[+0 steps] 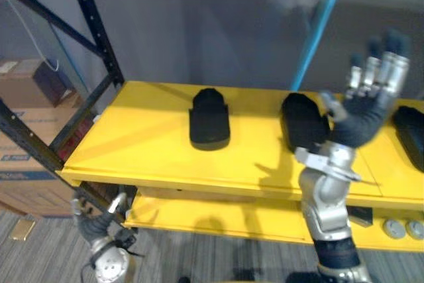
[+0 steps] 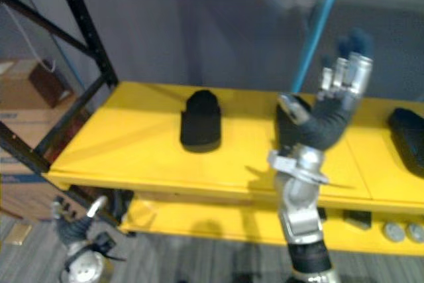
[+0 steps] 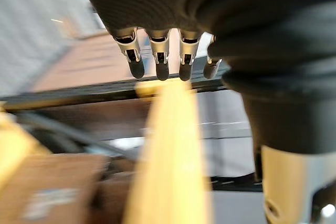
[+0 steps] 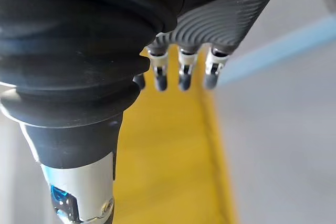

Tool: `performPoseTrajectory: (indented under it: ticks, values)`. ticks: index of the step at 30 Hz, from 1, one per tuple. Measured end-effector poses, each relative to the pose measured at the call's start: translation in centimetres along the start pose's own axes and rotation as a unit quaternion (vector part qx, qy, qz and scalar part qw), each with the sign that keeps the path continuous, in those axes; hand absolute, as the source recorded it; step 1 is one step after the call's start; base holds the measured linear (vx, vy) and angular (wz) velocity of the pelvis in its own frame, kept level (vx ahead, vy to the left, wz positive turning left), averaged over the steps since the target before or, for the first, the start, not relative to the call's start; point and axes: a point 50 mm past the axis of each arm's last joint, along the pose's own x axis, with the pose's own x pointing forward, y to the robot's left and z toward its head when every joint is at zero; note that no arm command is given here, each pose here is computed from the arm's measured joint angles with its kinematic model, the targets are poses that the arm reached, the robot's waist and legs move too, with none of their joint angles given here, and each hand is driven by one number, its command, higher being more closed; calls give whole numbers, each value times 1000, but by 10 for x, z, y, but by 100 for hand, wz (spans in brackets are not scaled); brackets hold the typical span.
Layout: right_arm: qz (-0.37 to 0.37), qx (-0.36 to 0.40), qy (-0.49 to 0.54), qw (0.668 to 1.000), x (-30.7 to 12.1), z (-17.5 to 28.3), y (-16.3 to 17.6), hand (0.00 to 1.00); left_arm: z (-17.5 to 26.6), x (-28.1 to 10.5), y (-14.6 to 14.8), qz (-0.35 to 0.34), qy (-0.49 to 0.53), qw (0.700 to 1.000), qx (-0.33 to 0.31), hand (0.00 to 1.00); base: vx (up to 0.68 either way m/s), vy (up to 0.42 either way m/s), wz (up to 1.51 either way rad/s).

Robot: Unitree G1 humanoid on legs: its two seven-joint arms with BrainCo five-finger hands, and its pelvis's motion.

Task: Walk over and take plastic housings, then place them on the shelf

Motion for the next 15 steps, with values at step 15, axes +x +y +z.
performPoseTrajectory:
  ticks: [15]
  values:
    - [302,-331,129,885,-10,-67,34,0,-70,-10,27,6,107,983,150,0,-13,-9,8]
